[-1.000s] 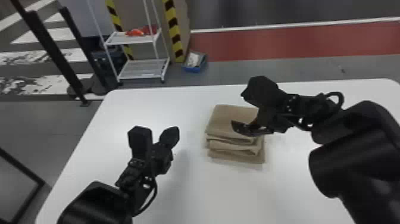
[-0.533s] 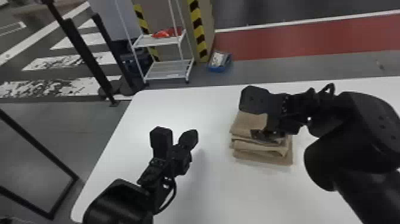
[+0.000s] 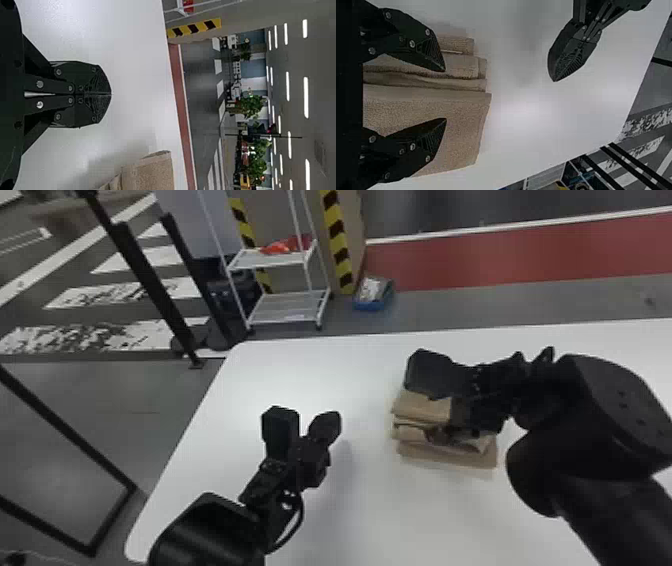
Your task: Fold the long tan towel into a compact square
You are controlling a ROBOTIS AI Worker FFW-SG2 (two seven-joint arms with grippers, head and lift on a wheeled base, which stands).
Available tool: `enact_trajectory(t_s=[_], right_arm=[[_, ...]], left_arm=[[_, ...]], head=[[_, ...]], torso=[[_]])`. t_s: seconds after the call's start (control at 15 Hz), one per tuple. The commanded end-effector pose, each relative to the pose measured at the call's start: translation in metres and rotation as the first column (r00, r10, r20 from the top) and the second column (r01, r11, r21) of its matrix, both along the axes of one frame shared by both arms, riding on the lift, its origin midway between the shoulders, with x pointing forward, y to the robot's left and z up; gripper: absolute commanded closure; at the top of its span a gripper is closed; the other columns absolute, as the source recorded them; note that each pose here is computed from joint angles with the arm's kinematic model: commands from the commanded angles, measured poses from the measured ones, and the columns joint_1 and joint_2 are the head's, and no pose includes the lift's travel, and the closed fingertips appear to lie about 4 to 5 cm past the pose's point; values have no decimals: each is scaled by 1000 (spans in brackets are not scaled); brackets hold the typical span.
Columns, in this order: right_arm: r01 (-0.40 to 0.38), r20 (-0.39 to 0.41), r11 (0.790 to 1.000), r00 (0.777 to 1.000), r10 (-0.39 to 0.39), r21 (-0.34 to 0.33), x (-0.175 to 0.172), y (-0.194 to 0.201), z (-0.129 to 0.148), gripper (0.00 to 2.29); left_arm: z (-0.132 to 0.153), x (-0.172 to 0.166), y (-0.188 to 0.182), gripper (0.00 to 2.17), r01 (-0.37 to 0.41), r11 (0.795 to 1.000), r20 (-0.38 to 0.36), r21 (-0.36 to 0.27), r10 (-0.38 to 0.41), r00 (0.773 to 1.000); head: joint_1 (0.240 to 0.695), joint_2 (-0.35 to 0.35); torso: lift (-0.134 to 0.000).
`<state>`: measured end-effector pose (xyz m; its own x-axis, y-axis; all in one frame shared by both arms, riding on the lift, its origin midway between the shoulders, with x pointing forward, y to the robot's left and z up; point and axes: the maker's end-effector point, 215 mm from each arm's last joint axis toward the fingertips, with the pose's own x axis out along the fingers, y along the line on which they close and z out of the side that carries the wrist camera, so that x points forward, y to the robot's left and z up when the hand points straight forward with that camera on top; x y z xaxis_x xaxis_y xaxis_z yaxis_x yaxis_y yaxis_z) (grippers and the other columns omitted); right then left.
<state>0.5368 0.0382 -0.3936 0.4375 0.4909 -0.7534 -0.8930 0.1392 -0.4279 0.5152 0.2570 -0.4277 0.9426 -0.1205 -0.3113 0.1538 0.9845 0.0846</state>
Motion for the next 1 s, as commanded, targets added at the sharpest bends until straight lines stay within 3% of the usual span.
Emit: enact_trajectory(t_s=[0.0, 0.13, 0.93], right_arm=[[7, -29, 1000, 1000, -8, -16, -1, -5, -15, 529], [9, -56, 999, 998, -11, -34, -2, -7, -29, 529], [60, -37, 998, 997, -61, -30, 10, -11, -15, 596]], left_arm=[[0, 0, 1, 2078, -2, 1000, -1, 2, 2, 1000], [0, -2, -1, 2078, 4, 1000, -1, 0, -4, 1000], [8, -9, -5, 2078, 13, 1000, 11, -6, -13, 1000]], head=[[695, 302], [695, 297], [695, 286]], torso=[[-125], [-125], [-125]])
